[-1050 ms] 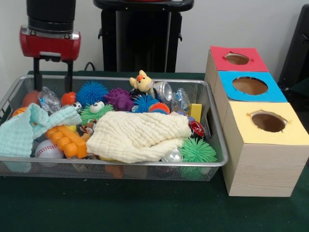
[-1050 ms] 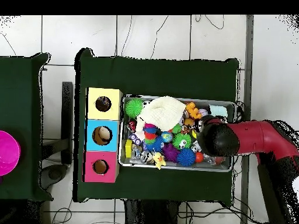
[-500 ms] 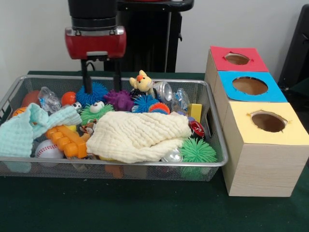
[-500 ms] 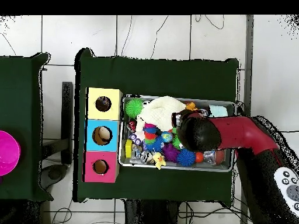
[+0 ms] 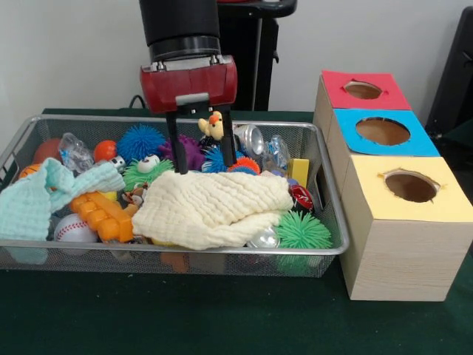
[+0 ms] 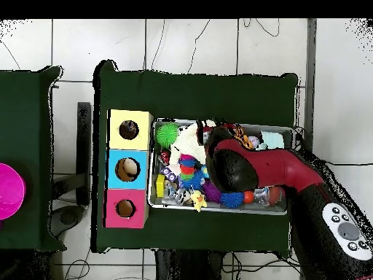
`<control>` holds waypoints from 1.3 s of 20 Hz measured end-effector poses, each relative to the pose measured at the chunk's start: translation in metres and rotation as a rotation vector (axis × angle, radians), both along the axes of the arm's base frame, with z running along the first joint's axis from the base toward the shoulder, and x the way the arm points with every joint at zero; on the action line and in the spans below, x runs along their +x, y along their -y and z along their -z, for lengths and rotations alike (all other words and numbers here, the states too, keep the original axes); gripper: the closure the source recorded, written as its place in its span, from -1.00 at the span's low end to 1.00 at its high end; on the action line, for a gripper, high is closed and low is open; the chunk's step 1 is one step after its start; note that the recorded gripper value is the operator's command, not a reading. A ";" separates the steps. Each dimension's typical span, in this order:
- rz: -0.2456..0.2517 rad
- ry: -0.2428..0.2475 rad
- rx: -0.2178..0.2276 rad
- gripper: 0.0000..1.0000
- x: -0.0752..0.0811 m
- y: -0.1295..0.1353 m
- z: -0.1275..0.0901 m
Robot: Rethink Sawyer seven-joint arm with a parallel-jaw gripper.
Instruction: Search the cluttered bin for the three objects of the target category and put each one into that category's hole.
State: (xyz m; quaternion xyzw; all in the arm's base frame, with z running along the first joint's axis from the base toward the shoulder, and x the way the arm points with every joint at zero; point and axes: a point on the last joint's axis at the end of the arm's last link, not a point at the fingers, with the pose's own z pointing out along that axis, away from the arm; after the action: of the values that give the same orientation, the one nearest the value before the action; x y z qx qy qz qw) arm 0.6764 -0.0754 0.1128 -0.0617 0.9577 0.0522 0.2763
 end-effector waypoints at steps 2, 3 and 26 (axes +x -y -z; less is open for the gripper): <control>0.004 0.047 0.015 -1.00 0.002 -0.001 0.005; 0.005 0.061 0.020 -1.00 0.002 -0.001 0.007; -0.049 -0.088 -0.046 1.00 -0.064 -0.044 0.140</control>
State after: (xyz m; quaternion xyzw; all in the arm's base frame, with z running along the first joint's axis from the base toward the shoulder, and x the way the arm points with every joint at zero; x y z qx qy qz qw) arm 0.6128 -0.0313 -0.0267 -0.0891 0.9681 0.0394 0.2310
